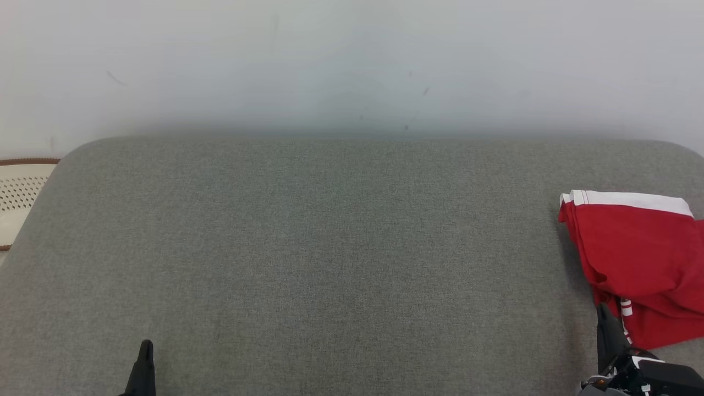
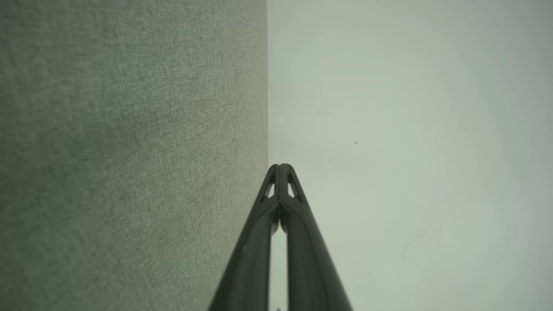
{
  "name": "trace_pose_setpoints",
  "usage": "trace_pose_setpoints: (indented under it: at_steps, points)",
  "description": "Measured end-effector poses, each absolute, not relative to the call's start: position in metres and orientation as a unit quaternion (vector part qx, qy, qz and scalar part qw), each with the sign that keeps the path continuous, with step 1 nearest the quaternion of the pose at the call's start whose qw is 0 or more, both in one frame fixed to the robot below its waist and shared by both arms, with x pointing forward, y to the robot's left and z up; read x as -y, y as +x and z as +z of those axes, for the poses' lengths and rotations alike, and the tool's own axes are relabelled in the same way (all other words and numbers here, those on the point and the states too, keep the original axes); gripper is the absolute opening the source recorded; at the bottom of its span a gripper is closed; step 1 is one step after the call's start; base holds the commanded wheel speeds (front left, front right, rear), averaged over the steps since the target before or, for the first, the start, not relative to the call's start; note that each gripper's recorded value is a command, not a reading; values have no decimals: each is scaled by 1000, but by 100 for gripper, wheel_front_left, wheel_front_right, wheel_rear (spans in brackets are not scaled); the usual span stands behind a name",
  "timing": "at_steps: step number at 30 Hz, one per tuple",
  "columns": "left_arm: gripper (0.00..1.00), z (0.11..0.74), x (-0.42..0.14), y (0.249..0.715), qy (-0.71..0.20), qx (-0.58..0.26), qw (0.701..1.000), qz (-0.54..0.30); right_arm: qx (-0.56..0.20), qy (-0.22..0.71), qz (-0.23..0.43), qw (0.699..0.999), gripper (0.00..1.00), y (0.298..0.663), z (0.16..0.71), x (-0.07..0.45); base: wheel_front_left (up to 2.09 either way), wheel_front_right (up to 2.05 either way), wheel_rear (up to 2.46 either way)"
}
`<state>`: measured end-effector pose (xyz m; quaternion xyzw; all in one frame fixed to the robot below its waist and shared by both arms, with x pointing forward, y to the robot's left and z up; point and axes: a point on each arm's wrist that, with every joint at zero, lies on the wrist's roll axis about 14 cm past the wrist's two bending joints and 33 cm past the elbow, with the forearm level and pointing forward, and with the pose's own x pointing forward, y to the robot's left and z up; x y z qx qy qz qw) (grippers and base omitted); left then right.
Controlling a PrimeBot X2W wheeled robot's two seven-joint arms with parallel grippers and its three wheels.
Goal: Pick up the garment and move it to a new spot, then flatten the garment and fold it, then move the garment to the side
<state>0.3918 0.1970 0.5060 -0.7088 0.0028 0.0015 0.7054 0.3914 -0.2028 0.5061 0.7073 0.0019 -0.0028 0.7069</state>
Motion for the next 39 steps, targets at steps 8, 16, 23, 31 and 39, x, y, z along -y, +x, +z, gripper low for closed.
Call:
trace_pose_setpoints:
  at_steps: [8, 16, 23, 31, 39]
  points:
    - [0, 506, -197, 392, -709, -3, 705, 2, -1, 707, -2, 707, 0, 392, 507, 203, 0, 0, 0]
    - [0, 506, -197, 392, -709, -3, 705, 2, -1, 707, -2, 707, 0, 392, 507, 203, 0, 0, 0]
    - [0, 506, -197, 392, -709, -3, 705, 1, -1, 707, -2, 707, 0, 392, 507, 203, 0, 0, 0]
    - [0, 506, -197, 392, -709, -3, 705, 1, -1, 707, -2, 707, 0, 392, 507, 203, 0, 0, 0]
    - [0, 506, -197, 392, -709, -3, 705, 1, -1, 707, -2, 707, 0, 392, 507, 203, 0, 0, 0]
